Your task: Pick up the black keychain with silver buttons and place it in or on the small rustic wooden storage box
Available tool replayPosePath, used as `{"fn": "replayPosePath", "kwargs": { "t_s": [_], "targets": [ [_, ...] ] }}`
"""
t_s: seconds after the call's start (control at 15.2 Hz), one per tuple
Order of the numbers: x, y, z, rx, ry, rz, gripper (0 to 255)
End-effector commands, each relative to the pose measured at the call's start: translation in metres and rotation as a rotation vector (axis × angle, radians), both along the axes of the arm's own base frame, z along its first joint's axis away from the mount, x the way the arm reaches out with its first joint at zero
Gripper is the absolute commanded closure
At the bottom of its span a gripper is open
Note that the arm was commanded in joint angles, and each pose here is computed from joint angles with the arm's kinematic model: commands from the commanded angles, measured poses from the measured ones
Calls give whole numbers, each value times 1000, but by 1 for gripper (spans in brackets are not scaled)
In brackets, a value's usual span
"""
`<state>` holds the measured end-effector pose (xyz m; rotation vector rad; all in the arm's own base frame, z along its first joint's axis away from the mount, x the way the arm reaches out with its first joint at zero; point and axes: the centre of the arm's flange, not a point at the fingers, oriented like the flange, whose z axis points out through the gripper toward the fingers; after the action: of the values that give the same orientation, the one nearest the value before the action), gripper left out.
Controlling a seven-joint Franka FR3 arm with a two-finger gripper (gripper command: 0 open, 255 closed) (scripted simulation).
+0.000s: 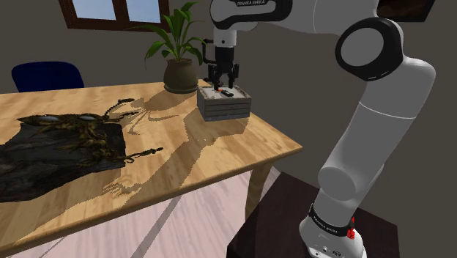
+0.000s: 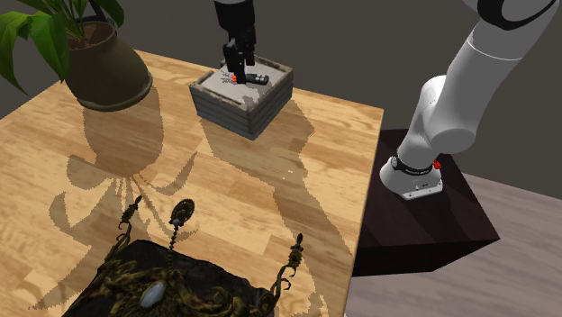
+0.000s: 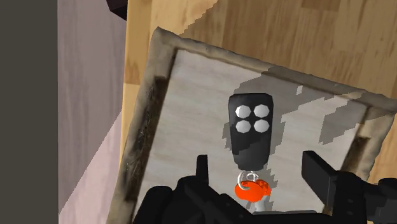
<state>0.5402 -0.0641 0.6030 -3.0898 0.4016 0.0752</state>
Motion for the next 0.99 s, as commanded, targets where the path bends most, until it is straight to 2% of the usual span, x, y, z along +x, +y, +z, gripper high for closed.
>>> {"fn": "replayPosePath", "kwargs": {
  "t_s": [0.0,0.2,0.46,0.92],
  "targets": [
    [0,0,0,0,0,0,0],
    [0,0,0,0,0,0,0],
    [2,-2,50,0,0,0,0],
    [2,-2,50,0,0,0,0]
  ]
}}
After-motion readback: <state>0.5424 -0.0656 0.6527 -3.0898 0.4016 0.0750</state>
